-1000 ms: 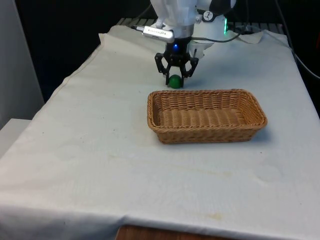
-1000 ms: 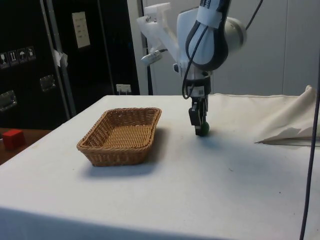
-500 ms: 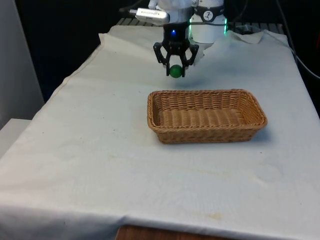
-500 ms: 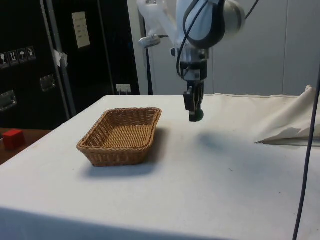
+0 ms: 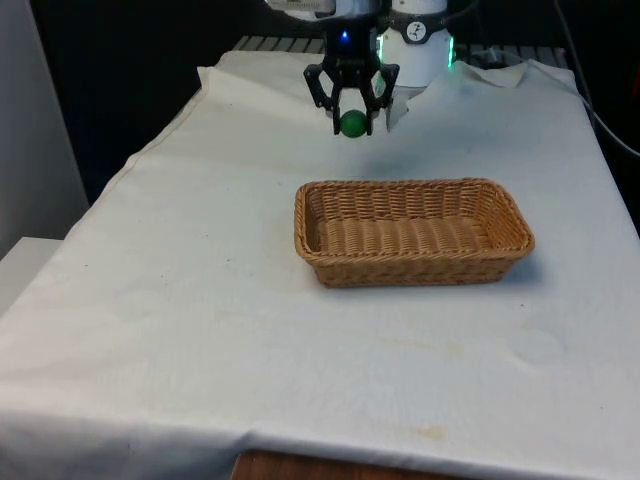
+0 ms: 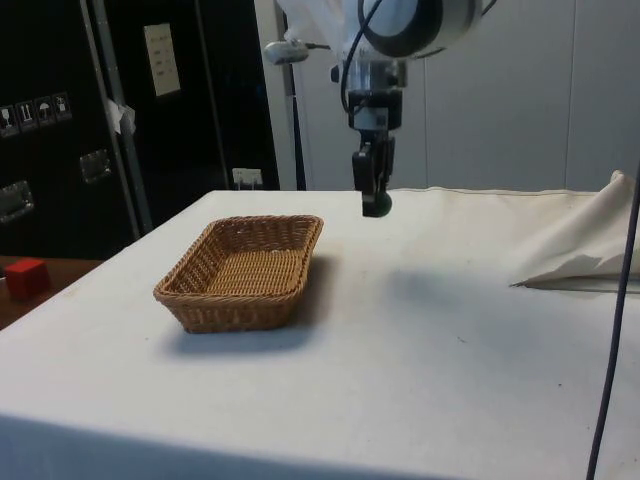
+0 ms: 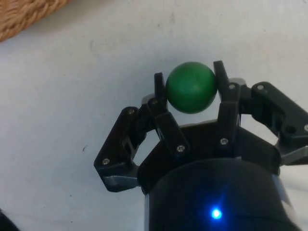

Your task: Pick up the ball and place it into the basket.

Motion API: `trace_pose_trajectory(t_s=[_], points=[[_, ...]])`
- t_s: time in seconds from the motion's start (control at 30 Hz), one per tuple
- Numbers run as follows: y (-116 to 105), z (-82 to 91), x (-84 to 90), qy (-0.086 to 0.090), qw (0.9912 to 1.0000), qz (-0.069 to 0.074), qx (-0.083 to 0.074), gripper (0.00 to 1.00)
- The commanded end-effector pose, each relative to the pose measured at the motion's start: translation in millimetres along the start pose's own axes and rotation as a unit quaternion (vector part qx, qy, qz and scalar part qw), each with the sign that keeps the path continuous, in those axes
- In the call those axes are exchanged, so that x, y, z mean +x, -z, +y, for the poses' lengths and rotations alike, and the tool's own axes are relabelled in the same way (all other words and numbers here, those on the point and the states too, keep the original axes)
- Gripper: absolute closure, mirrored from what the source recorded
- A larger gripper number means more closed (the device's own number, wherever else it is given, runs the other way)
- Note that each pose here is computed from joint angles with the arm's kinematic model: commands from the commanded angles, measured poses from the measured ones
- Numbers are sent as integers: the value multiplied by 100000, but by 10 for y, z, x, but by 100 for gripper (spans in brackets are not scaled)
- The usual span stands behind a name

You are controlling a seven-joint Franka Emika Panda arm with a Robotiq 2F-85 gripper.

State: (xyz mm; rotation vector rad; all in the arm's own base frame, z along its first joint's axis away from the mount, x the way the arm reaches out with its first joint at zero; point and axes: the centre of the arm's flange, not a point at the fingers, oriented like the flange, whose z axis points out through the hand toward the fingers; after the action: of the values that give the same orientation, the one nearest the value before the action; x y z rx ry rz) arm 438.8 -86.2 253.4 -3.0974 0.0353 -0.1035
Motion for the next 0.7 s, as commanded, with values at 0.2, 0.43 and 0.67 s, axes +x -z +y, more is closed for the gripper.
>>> trace_pose_trajectory(t_s=[0.2, 0.43, 0.67], points=[[245, -2, 167, 490, 99997, -196, 591, 99], [460, -39, 327, 1522, 99977, -521, 1408, 99], [595, -149, 465, 2559, 99949, -677, 1775, 99]])
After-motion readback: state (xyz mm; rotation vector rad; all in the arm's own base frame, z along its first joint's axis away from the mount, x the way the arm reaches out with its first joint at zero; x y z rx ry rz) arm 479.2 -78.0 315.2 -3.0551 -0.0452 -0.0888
